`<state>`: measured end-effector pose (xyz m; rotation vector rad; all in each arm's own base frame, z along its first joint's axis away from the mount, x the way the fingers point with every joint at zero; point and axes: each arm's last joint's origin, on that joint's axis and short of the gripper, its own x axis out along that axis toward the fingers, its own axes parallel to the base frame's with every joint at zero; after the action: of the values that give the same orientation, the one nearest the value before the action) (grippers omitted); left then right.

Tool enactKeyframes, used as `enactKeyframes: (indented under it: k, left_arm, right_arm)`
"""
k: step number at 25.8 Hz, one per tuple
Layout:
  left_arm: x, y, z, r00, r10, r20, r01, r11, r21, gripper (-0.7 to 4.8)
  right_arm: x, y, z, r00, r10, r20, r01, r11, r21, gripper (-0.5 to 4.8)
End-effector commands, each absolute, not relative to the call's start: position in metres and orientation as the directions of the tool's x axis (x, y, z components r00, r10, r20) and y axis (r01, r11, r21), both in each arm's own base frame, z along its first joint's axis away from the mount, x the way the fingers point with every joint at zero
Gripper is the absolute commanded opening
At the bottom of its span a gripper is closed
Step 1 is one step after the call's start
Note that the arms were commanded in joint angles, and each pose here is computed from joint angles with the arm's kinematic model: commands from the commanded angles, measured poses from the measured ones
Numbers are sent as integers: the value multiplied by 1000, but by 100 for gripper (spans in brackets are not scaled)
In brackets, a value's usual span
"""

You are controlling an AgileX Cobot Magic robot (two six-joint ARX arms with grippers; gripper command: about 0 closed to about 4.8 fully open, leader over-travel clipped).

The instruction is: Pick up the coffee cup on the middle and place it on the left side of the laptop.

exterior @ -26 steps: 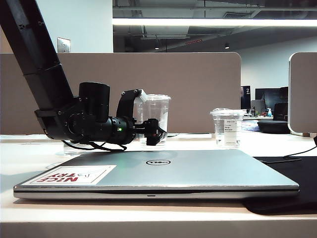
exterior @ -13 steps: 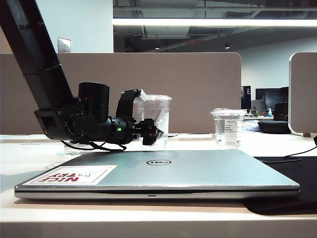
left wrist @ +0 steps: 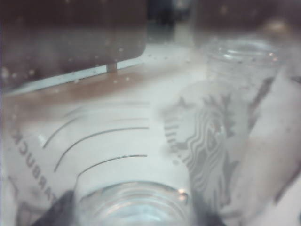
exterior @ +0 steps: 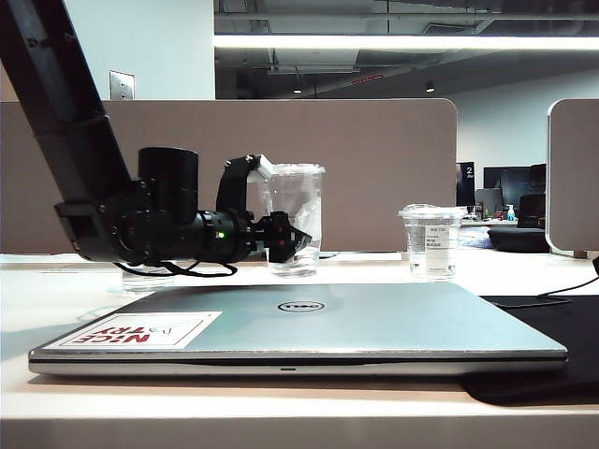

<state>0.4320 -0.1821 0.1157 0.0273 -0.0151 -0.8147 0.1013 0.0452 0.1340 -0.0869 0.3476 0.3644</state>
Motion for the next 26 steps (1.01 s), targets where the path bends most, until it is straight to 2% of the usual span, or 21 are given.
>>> enactKeyframes:
  k: [1, 5, 10, 17, 20, 23, 26]
  left_arm:
    - [410, -172, 135, 693, -715, 89, 710, 699, 87, 309]
    - [387, -152, 141, 708, -697, 114, 691, 717, 93, 309]
    - [333, -118, 153, 764, -620, 179, 615, 783, 90, 309]
    - [267, -91, 151, 875, -472, 111, 457, 879, 134, 308]
    - [247, -80, 138, 925, -377, 47, 369, 921, 126, 309]
    - [228, -61, 121, 941, -336, -40, 338, 939, 67, 309]
    - [224, -48, 116, 943, -325, -67, 329, 943, 56, 308]
  right_arm:
    - [102, 45, 135, 881, 336, -333, -363, 932, -21, -5]
    - [102, 45, 135, 881, 336, -333, -363, 932, -20, -5]
    - [102, 45, 135, 881, 336, -333, -363, 932, -20, -5]
    - [102, 45, 135, 881, 336, -332, -363, 932, -20, -5]
    - [102, 45, 135, 881, 336, -332, -363, 932, -20, -5]
    - [102, 45, 135, 881, 336, -332, -363, 932, -20, -5]
    - [102, 45, 135, 881, 336, -332, -363, 932, -20, -5]
